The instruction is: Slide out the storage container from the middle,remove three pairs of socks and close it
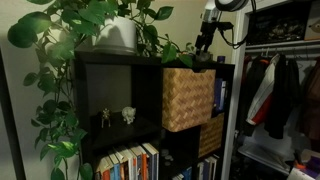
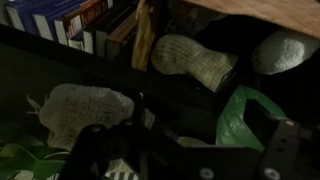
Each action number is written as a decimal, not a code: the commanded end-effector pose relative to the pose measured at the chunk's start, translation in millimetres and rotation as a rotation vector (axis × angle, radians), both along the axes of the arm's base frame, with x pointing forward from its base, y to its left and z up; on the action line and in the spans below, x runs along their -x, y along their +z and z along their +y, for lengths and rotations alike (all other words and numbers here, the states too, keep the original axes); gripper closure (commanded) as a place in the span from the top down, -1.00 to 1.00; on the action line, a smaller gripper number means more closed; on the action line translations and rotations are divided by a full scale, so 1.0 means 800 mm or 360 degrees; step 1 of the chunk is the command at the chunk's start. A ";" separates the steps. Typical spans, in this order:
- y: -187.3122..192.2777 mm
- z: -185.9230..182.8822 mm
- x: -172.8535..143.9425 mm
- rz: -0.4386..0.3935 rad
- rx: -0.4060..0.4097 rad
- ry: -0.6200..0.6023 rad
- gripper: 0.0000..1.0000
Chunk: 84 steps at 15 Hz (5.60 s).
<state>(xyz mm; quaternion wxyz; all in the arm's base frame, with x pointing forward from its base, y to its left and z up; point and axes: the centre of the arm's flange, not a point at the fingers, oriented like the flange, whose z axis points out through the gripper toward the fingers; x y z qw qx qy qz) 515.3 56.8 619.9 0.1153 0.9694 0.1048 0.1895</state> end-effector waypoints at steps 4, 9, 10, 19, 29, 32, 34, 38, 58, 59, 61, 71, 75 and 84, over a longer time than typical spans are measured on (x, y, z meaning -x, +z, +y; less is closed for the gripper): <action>-0.060 -0.007 0.009 0.0138 -0.0034 -0.0021 1.00; -0.114 -0.008 -0.004 0.0193 -0.0108 0.0006 1.00; -0.124 -0.007 -0.006 0.0194 -0.0115 0.0019 1.00; -0.195 -0.010 -0.024 0.0205 -0.0101 0.0086 1.00; -0.193 -0.007 -0.019 0.0269 -0.0141 0.0112 -0.34; -0.178 -0.005 -0.015 0.0268 -0.0173 0.0125 -0.71; -0.162 -0.006 -0.012 0.0257 -0.0169 0.0134 -0.86; -0.124 -0.008 -0.006 0.0206 -0.0150 0.0136 -0.91; -0.132 -0.022 -0.041 0.0177 -0.0115 0.0245 0.61; -0.138 -0.022 -0.045 0.0158 -0.0104 0.0268 0.72; -0.149 -0.024 -0.052 0.0154 -0.0079 0.0290 0.96; -0.195 -0.037 -0.052 0.0207 -0.0109 0.0271 1.00; -0.214 -0.040 -0.060 0.0221 -0.0113 0.0250 1.00; -0.218 -0.037 -0.056 0.0291 -0.0115 0.0241 0.21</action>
